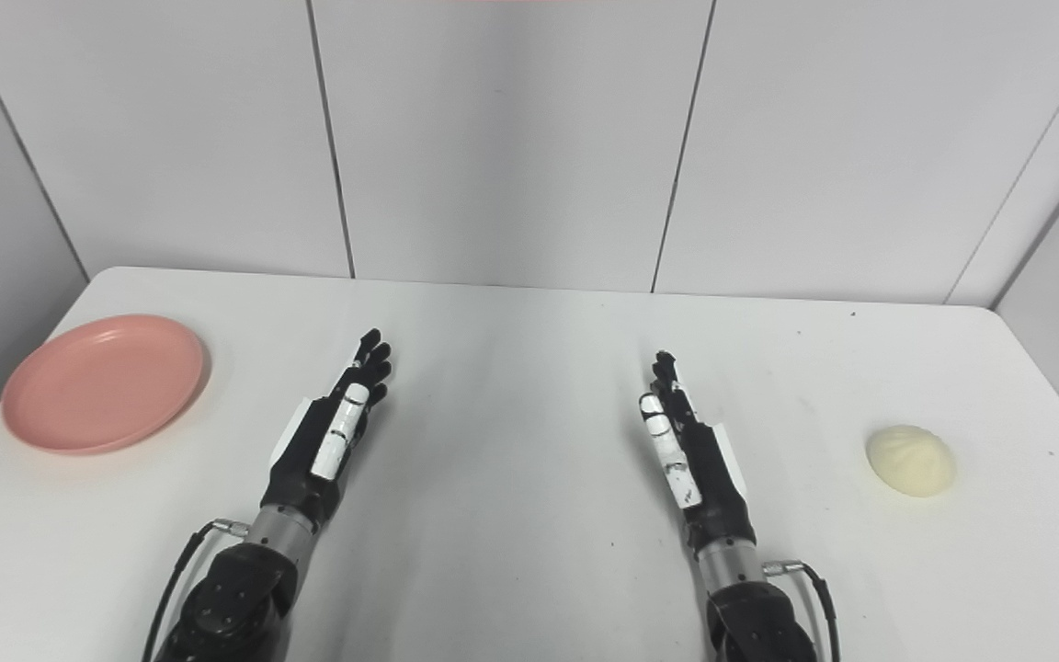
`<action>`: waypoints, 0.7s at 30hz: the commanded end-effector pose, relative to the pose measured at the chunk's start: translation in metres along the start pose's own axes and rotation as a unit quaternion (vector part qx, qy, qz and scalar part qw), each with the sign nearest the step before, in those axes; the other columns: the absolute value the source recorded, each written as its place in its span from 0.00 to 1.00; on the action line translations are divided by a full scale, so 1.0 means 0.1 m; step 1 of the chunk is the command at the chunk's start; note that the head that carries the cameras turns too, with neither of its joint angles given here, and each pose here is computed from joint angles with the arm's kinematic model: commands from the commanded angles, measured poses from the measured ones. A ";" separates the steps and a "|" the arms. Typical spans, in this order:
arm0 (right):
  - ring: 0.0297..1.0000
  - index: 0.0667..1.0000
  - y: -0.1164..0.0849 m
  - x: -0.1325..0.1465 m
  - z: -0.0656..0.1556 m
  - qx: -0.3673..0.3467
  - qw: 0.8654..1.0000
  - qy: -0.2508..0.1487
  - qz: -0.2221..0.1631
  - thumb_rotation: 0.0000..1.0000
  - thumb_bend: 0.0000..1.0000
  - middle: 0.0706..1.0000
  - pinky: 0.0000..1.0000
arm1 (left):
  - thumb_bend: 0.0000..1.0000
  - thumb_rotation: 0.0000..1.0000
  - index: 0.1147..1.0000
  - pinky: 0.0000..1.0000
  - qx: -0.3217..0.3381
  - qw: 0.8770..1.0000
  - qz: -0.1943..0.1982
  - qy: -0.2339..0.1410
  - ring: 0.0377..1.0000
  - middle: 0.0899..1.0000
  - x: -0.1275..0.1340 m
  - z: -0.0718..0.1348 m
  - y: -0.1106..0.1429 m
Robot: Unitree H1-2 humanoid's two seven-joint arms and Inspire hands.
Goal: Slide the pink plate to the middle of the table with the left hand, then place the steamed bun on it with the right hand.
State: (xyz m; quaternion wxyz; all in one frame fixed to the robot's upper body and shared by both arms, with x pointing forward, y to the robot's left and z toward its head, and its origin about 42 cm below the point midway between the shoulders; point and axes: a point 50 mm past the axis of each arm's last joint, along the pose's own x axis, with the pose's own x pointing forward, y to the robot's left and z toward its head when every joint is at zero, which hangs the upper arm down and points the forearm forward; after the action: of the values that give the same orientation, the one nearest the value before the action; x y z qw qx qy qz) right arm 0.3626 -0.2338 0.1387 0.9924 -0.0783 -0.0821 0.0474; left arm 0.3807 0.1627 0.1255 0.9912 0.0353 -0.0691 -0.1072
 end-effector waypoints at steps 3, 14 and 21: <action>0.98 0.98 -0.02 0.00 0.05 -0.003 1.000 -0.010 -0.008 1.00 0.56 0.98 0.97 | 0.55 1.00 1.00 1.00 -0.002 1.000 0.006 -0.004 1.00 1.00 0.02 0.00 0.01; 0.97 0.98 -0.03 0.00 0.03 -0.009 1.000 -0.015 -0.014 1.00 0.55 0.97 0.95 | 0.56 1.00 1.00 1.00 0.003 1.000 -0.005 0.004 1.00 1.00 0.02 0.02 0.00; 0.96 0.97 -0.02 -0.01 0.04 -0.010 0.999 -0.020 -0.029 0.98 0.55 0.97 0.94 | 0.54 1.00 1.00 1.00 0.004 1.000 -0.008 0.001 1.00 1.00 0.02 0.03 0.00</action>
State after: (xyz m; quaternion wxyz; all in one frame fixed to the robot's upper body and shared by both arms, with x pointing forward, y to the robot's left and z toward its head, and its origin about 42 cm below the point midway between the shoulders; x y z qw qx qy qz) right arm 0.3625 -0.2355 0.1388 0.9926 -0.0843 -0.0834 0.0246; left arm 0.3816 0.1609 0.1246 0.9910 0.0382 -0.0580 -0.1148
